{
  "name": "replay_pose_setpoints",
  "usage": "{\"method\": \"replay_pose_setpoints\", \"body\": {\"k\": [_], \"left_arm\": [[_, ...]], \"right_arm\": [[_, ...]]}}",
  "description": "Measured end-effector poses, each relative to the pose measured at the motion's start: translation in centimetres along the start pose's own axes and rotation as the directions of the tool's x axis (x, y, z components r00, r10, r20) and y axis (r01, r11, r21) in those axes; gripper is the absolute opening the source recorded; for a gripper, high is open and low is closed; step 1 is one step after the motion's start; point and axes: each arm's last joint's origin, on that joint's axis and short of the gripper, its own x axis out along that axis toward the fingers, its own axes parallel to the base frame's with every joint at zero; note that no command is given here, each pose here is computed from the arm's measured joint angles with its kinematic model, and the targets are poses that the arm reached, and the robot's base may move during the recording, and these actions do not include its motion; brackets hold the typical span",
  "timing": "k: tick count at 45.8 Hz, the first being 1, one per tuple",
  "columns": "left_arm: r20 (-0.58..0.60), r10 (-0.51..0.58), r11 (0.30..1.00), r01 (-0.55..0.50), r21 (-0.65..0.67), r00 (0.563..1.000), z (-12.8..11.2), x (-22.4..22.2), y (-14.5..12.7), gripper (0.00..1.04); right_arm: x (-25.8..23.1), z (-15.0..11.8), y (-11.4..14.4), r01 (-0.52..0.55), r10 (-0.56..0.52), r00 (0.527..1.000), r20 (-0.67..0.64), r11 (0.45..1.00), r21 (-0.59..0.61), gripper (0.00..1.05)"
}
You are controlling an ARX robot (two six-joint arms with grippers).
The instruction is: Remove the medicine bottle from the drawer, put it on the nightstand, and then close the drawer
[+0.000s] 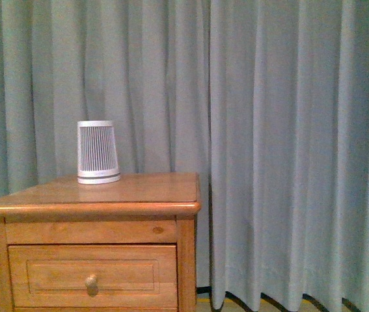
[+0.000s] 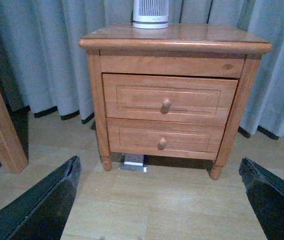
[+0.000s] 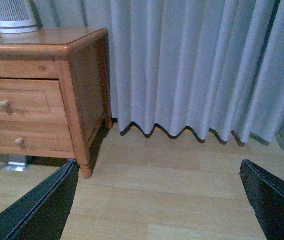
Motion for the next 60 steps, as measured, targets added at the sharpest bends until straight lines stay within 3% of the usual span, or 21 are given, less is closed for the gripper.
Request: {"method": "replay_pose_setpoints", "body": {"k": [8,12,15,24,34,46,60], "left_arm": [[-0.005,-0.007,1.0,0.007,-0.003,1.0,0.0,0.0,0.0,0.98],[-0.196,-0.086,0.992,0.067,-0.104,0.977,-0.2,0.2,0.0,0.98],[-0.256,-0.099,0.987,0.062,-0.148,0.962,-0.6,0.7,0.2,0.98],[-0.204,-0.038,0.985,0.002,-0.17,0.978,0.9,4.4,1.9,0.98],[-0.147,0.02,0.991,-0.039,-0.124,0.989,2.0,11.3,2.5,0.98],[-0.184,0.013,0.997,-0.027,-0.069,0.983,1.0,21.8,-0.3,0.98],[-0.177,-0.02,1.0,0.016,-0.024,0.984,-1.4,27.7,-2.7,0.98]], "right_arm": [[0.0,0.0,0.0,0.0,0.0,1.0,0.0,1.0,0.0,0.98],[0.0,0.0,0.0,0.0,0.0,1.0,0.0,1.0,0.0,0.98],[0.0,0.0,0.0,0.0,0.0,1.0,0.0,1.0,0.0,0.98],[0.0,0.0,0.0,0.0,0.0,1.0,0.0,1.0,0.0,0.98],[0.0,0.0,0.0,0.0,0.0,1.0,0.0,1.0,0.0,0.98],[0.0,0.0,0.0,0.0,0.0,1.0,0.0,1.0,0.0,0.98],[0.0,0.0,0.0,0.0,0.0,1.0,0.0,1.0,0.0,0.98]]}}
